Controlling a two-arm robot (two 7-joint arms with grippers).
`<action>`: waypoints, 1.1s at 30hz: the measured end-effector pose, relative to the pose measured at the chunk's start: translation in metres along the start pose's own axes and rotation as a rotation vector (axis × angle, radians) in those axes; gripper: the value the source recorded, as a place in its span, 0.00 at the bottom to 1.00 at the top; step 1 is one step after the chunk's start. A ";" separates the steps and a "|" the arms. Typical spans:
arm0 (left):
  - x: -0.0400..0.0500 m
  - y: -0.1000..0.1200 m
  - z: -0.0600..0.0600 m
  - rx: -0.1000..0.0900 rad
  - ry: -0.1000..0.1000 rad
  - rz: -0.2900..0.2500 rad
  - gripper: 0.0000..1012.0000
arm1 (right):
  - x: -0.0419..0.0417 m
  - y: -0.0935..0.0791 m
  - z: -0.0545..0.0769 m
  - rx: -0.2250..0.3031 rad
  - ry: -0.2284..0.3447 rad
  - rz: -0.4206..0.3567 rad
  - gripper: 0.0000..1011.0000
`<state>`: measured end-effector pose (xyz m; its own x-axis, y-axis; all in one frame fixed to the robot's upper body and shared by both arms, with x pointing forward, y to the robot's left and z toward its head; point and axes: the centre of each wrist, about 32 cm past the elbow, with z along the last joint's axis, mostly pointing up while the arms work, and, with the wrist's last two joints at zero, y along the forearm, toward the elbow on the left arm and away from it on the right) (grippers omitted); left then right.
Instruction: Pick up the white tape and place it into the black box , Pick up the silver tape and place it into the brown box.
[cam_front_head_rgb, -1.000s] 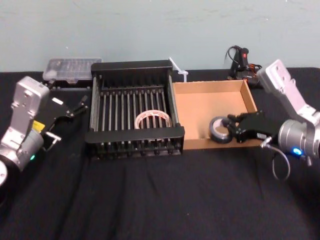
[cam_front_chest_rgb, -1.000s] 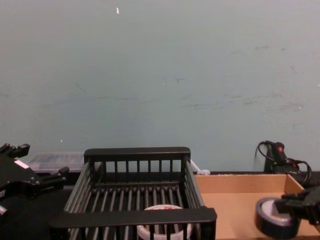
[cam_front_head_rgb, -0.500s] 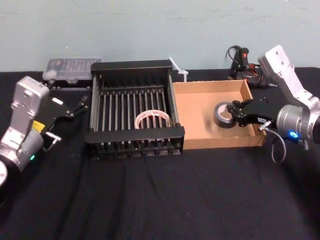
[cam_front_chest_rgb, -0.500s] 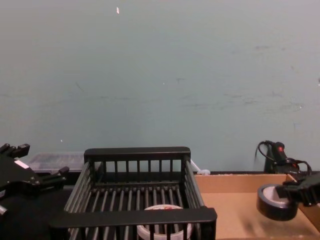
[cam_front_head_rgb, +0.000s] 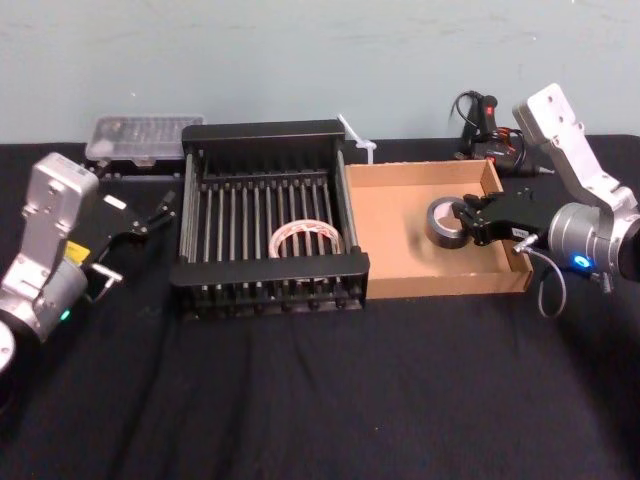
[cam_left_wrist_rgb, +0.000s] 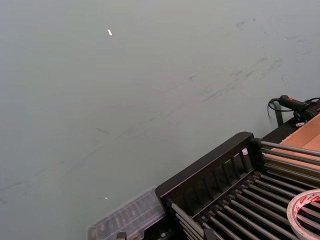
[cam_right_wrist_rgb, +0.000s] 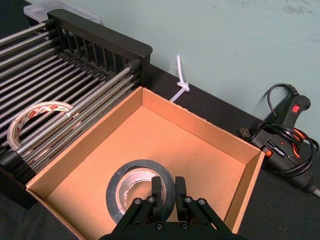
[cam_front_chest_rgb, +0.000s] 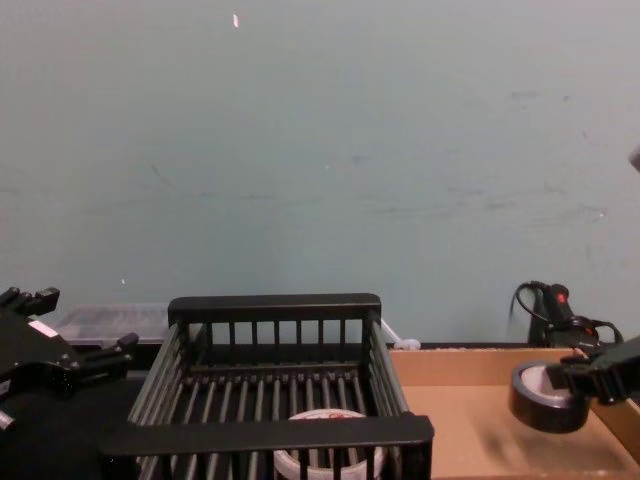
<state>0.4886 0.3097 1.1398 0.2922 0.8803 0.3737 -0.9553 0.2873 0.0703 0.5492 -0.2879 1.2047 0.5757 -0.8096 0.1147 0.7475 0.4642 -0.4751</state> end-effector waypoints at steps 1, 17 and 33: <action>0.0000 0.000 0.000 0.000 0.000 0.000 0.99 | 0.0000 0.000 0.000 0.000 0.000 0.000 0.16; 0.0000 0.000 0.000 0.000 0.000 0.000 0.99 | -0.0005 -0.001 0.000 0.000 -0.004 0.003 0.19; 0.0000 0.000 0.000 0.000 0.000 0.000 0.99 | -0.0008 -0.001 0.000 0.000 -0.004 0.004 0.70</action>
<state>0.4886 0.3097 1.1398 0.2923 0.8803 0.3737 -0.9552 0.2873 0.0703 0.5482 -0.2876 1.2050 0.5802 -0.8061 0.1165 0.7450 0.4675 -0.4759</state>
